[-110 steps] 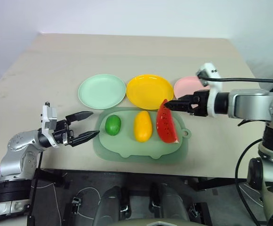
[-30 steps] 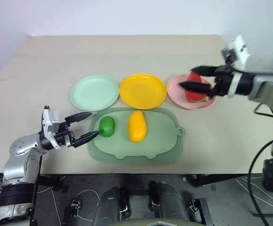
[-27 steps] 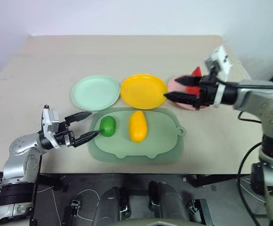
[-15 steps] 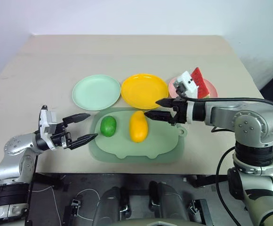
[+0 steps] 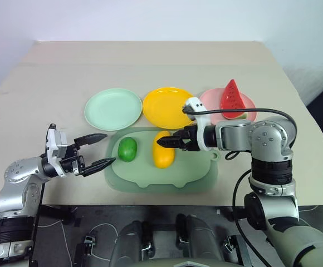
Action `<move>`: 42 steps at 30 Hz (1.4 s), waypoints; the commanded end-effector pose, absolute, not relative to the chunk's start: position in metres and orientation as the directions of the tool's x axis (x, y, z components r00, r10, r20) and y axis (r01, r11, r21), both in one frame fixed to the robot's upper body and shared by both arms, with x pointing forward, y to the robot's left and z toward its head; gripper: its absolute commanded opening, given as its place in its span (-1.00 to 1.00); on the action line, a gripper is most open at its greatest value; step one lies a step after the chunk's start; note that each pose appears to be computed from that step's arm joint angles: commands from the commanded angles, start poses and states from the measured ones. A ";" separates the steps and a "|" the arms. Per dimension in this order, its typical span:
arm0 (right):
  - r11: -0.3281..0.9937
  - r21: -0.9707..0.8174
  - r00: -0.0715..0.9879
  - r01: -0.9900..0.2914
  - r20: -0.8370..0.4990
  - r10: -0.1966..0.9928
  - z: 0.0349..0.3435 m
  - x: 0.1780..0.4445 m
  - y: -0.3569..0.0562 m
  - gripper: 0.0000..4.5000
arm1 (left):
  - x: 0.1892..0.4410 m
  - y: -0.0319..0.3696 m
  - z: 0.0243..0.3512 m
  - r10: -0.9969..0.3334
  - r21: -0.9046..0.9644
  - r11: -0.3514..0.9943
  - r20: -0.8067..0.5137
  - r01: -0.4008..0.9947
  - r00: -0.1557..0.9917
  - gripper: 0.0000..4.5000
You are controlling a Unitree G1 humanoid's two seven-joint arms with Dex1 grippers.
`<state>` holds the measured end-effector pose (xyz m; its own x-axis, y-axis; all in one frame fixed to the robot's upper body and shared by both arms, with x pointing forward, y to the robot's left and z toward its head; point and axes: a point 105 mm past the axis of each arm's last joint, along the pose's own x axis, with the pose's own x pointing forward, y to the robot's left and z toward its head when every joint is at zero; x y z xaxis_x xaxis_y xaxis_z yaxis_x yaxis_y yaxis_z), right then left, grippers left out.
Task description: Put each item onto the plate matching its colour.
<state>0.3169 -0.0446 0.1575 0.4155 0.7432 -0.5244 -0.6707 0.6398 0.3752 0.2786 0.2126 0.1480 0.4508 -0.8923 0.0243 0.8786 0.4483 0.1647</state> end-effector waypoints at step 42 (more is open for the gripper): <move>0.839 0.151 0.712 -0.523 -0.463 0.528 0.242 0.415 -0.074 0.48 | 0.280 0.235 0.164 -0.826 0.179 0.563 0.086 0.807 0.557 1.00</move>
<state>0.4032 -0.0732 0.2373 0.6816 0.5392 -0.4946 -0.5193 0.8327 0.1922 0.2807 0.2319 0.1529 0.5504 -0.8333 0.0520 0.8201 0.5512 0.1535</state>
